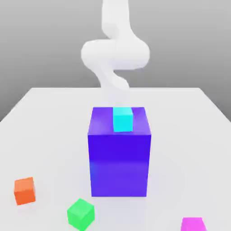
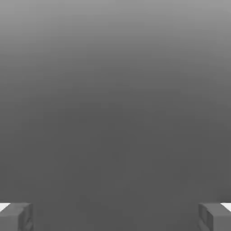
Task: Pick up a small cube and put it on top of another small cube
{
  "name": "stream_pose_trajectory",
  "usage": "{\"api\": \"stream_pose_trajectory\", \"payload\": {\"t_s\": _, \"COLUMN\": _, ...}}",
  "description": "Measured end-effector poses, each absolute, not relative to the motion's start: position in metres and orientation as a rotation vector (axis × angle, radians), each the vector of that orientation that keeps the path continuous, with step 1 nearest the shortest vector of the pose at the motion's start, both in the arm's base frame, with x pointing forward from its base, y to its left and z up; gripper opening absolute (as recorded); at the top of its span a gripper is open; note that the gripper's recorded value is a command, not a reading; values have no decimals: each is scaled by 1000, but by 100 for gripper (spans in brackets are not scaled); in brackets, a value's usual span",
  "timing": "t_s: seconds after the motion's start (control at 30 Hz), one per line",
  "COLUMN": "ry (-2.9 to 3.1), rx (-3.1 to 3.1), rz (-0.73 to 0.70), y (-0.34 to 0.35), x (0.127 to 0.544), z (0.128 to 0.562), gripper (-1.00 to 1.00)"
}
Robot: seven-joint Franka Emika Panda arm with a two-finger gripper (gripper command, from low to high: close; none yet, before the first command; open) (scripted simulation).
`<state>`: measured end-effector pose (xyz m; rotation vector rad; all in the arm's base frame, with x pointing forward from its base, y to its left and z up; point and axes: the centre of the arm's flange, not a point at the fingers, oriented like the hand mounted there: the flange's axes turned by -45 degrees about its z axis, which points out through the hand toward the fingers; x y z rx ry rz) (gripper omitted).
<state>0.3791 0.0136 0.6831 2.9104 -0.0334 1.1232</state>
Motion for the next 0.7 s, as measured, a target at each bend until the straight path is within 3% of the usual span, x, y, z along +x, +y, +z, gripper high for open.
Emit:
{"api": "stream_pose_trajectory", "payload": {"t_s": 0.37, "ry": -40, "rx": 2960, "rz": 707, "y": 71, "x": 492, "z": 528, "gripper": 0}}
{"api": "stream_pose_trajectory", "payload": {"t_s": 0.7, "ry": -2, "rx": 3029, "rz": 368, "y": 128, "x": 534, "z": 363, "gripper": 0}}
